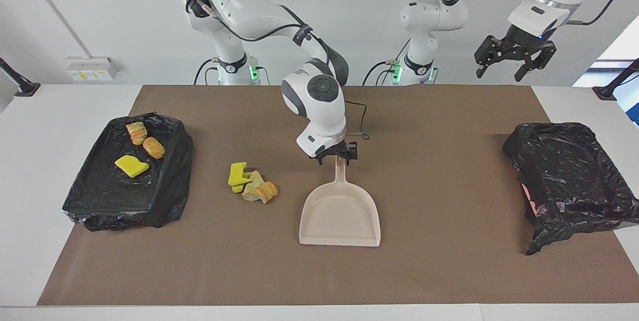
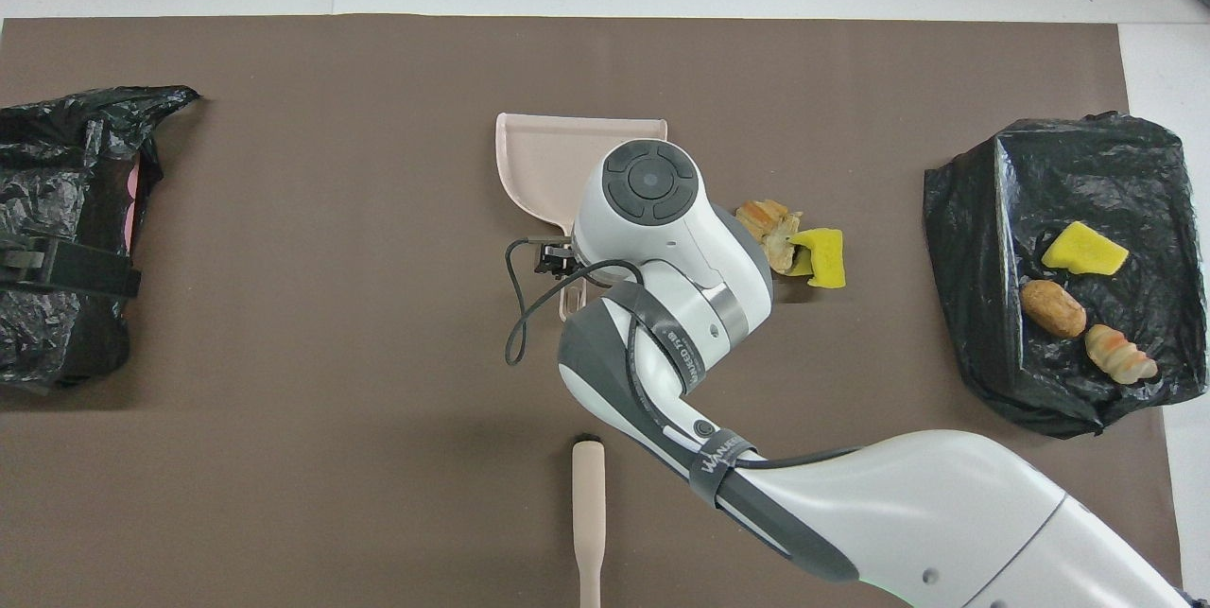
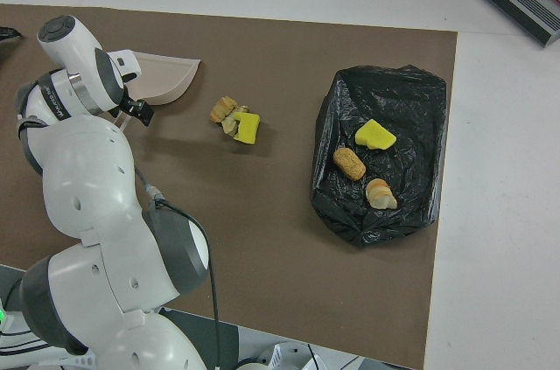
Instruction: Sweep and dump trash in bin
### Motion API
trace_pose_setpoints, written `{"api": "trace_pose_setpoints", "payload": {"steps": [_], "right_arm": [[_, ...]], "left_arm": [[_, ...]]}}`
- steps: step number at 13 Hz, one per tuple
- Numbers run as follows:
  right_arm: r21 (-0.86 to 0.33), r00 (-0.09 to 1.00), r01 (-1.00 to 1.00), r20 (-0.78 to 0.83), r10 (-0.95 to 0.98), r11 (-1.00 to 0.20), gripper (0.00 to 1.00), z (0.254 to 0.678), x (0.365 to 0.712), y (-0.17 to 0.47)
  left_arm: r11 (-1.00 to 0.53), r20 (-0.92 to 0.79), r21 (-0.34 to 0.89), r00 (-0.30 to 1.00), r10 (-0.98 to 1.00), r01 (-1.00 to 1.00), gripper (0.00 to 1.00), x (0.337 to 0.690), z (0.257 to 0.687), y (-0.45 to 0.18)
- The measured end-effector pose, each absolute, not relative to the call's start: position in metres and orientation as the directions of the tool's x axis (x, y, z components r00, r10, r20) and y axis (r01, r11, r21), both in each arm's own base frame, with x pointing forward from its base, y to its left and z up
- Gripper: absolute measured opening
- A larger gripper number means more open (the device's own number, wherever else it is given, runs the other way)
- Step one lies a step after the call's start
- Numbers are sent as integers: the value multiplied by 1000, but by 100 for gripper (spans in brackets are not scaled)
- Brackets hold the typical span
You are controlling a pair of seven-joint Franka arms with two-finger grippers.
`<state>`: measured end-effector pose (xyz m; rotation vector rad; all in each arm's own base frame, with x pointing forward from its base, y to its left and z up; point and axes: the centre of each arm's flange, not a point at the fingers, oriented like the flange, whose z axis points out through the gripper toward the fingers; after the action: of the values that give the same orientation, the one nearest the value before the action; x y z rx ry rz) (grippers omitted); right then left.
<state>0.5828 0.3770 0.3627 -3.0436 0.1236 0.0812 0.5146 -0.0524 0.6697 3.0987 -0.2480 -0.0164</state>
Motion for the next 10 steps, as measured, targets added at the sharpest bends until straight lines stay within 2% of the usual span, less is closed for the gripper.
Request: {"api": "trace_pose_setpoints", "payload": {"steps": [3,6,8,10], "right_arm": [[-49,995,-70,-81,-65,-996,100,419,561,373],[-23,986,-64,-154,-60,-998,100,483,518,371],[6,979,-57,-197,-57,-998,100,504,482,375],[13,967,-70,-246,-71,-997,100,499,436,390]], "left_arm": [[-987,-8,34,987,-159,-159,100,515,669,-52],[-986,-8,34,986,-166,-165,100,524,660,-57],[-981,3,34,982,-190,-190,100,538,647,-72],[-973,1,37,974,-227,-226,100,559,628,-95]]}}
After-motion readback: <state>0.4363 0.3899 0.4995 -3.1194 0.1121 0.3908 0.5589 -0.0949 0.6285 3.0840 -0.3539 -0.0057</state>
